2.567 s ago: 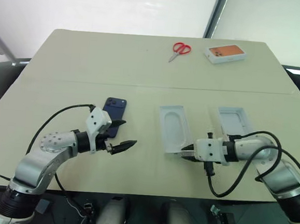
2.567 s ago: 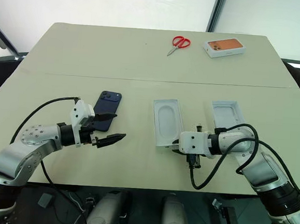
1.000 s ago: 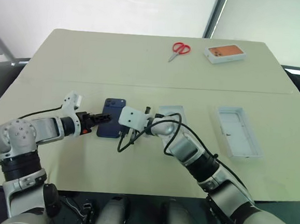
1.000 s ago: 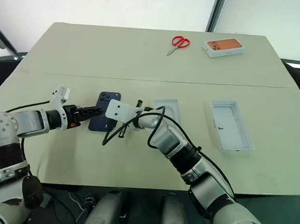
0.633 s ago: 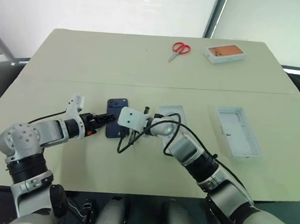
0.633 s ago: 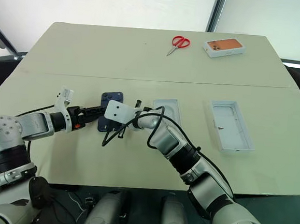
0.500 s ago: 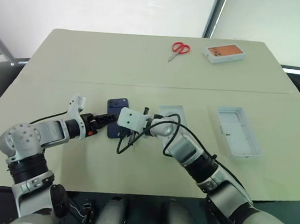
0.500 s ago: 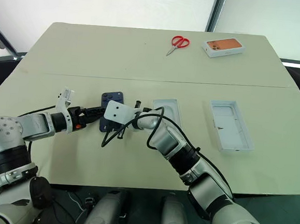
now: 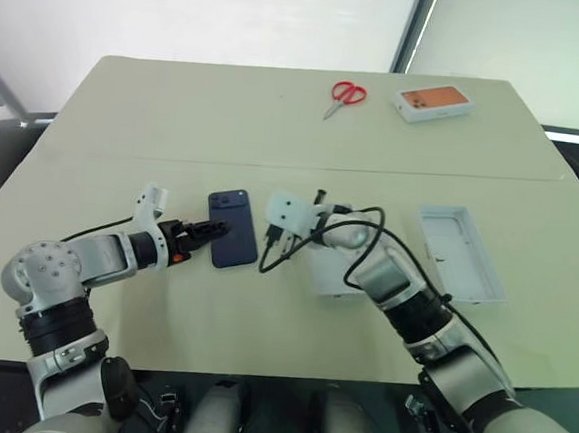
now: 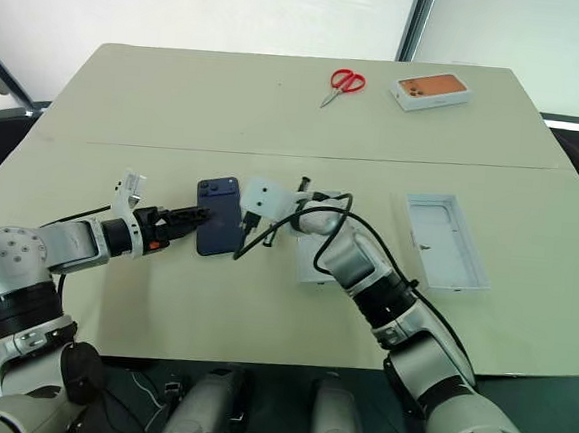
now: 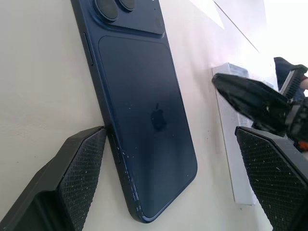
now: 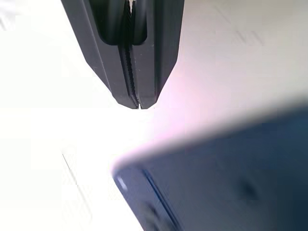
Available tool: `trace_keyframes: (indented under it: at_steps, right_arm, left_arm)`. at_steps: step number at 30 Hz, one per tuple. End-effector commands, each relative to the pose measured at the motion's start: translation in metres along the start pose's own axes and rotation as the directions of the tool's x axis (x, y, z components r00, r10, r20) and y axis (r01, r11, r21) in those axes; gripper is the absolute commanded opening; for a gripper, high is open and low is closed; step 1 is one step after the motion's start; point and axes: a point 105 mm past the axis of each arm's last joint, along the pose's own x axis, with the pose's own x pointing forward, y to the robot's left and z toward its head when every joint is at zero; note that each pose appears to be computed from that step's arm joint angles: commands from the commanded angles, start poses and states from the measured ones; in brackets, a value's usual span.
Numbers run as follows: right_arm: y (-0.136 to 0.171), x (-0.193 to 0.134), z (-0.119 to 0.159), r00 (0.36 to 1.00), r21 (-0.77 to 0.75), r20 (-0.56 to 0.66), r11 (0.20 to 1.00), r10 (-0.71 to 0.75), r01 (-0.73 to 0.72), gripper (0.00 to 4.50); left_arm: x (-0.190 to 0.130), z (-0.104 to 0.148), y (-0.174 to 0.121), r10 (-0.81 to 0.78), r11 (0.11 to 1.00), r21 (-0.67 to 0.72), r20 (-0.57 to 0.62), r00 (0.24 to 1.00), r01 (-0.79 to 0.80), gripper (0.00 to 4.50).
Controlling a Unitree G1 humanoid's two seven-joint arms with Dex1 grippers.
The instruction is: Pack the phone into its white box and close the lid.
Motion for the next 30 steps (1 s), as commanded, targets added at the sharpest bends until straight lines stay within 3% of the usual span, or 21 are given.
trace_keyframes:
  at_steps: [1,15,30]
  right_arm:
    - [0.003,0.003,0.013,0.999,-0.034,0.05,0.999,0.005,-0.004,0.05]
    - [0.036,0.023,0.031,0.986,-0.065,0.113,0.991,0.123,-0.116,0.05]
    - [0.048,0.028,0.026,0.984,-0.099,0.101,0.985,0.148,-0.138,0.05]
  left_arm:
    - [0.003,-0.004,-0.002,-0.012,1.0,-0.005,-0.016,1.0,0.012,4.5]
    - [0.005,-0.008,-0.008,-0.035,0.999,-0.006,-0.01,0.999,0.035,4.5]
    - [0.006,-0.005,-0.017,-0.078,0.997,-0.007,0.019,0.997,0.078,4.5]
